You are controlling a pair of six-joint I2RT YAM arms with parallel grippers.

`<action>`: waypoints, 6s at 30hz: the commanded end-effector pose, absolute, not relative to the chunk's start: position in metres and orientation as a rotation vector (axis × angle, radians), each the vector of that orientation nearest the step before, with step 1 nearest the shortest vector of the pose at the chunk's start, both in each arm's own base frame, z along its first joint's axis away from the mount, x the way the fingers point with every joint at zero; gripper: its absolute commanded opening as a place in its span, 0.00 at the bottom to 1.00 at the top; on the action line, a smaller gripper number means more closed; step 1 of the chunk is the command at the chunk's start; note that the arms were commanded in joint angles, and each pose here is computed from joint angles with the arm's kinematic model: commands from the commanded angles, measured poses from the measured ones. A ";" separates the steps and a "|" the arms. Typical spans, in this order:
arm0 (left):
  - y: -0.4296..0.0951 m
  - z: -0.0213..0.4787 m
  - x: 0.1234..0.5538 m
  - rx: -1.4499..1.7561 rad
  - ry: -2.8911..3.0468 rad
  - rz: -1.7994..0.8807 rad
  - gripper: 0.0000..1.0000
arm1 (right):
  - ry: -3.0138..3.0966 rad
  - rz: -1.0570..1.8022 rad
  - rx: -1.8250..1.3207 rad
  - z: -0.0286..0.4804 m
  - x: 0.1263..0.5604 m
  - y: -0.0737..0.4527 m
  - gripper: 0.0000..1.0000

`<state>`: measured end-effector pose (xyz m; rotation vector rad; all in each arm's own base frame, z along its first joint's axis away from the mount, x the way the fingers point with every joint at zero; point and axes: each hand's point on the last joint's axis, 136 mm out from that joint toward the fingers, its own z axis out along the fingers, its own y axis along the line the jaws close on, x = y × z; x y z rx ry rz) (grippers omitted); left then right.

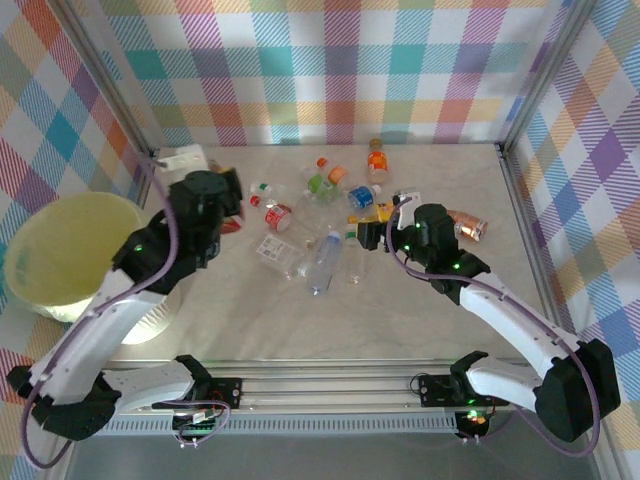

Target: Put the plastic bottles in the bin

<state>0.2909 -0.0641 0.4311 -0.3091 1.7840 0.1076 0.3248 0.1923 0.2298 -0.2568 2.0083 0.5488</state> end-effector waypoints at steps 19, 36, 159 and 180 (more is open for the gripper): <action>0.175 0.375 0.248 -0.984 2.088 0.503 0.59 | 1.975 0.405 -0.173 0.246 0.332 0.168 1.00; 0.188 0.291 0.305 -1.338 1.954 -0.355 0.57 | 1.997 0.395 -0.140 0.239 0.323 0.160 1.00; -0.155 0.390 0.325 -0.072 2.028 -0.914 1.00 | 2.942 -0.009 -0.369 0.029 0.392 -0.053 0.64; -0.190 0.374 0.327 0.027 2.033 -0.986 1.00 | 2.616 0.114 0.042 0.112 0.395 0.008 0.46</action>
